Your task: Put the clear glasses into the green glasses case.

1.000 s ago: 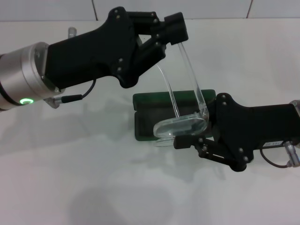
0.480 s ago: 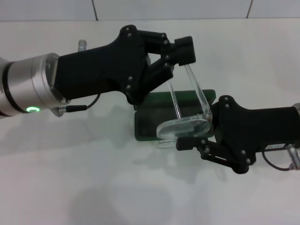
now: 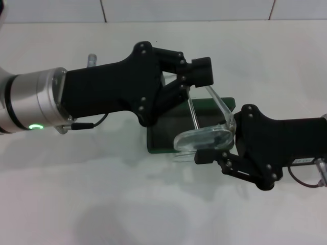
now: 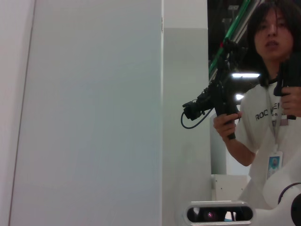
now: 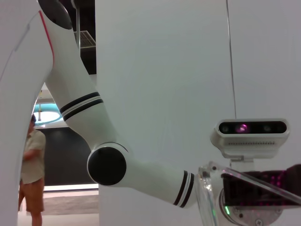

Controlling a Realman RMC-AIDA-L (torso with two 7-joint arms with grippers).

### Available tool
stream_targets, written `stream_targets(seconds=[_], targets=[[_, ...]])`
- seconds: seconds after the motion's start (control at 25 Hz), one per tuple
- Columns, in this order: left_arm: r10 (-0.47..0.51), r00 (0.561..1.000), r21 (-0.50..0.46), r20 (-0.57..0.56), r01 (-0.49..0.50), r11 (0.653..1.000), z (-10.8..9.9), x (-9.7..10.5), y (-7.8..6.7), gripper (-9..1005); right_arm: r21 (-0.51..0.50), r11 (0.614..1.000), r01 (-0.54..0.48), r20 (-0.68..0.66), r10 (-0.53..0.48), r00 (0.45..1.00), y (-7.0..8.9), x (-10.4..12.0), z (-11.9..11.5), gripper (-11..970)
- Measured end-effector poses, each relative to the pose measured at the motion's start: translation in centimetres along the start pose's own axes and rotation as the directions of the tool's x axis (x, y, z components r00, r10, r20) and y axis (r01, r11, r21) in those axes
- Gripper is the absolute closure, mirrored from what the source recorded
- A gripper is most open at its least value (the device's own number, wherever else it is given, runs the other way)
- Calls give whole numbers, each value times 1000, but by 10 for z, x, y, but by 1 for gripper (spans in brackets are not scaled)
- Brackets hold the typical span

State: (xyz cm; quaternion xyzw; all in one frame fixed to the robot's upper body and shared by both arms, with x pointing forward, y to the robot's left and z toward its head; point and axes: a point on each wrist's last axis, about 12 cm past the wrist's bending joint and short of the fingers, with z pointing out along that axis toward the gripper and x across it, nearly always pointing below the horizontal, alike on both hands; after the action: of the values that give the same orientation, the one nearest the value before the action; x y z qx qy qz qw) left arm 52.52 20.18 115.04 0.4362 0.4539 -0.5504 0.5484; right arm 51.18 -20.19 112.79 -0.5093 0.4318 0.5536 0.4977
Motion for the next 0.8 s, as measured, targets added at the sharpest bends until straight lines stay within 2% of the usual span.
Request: stream_targets(seconds=[0.36, 0.8], targets=[[14, 999, -22, 40, -13, 1000, -2, -4, 1, 918, 3, 1000, -6, 3, 6, 1000, 1, 1, -1, 847], [3, 1000, 49, -14, -2, 999, 4, 1, -3, 920, 8, 1000, -6, 10, 6, 1000, 2, 1, -1, 848]])
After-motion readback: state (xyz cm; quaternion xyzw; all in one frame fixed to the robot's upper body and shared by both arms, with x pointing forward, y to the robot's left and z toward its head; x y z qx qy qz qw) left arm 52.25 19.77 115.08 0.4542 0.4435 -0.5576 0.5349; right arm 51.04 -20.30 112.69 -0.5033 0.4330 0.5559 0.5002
